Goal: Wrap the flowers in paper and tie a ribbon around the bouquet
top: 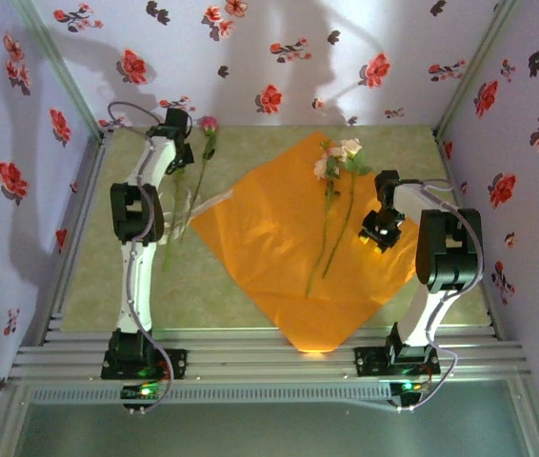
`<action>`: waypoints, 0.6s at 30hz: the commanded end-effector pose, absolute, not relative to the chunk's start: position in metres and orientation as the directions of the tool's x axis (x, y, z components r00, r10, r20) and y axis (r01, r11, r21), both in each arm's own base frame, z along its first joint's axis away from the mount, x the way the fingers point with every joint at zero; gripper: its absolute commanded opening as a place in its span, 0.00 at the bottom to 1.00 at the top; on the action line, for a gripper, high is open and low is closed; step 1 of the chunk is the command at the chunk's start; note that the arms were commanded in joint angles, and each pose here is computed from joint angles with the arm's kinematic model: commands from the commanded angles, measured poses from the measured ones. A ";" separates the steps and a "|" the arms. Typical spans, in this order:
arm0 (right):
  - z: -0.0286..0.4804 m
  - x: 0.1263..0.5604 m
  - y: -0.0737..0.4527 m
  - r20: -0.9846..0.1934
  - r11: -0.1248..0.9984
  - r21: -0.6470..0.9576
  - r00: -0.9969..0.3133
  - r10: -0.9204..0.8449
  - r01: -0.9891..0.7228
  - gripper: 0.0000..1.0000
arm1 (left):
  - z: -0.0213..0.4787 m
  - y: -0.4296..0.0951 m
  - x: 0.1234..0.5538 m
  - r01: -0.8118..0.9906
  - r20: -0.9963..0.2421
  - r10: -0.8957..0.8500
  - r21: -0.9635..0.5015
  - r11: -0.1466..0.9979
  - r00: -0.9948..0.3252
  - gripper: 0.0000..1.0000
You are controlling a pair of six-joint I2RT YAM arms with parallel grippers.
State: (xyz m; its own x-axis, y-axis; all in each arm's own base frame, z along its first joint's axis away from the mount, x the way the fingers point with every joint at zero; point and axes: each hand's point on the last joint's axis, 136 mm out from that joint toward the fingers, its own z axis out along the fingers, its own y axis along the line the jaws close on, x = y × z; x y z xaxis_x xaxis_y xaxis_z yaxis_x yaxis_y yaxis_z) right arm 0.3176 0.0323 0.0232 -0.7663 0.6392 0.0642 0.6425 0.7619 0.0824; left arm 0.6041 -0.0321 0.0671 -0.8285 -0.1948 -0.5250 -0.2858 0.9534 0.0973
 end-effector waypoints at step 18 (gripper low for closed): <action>0.022 0.307 0.026 0.062 0.774 0.056 -0.776 0.628 0.630 0.37 | 0.323 -0.148 0.494 -0.141 -0.651 -0.339 -0.338 0.931 -0.679 0.00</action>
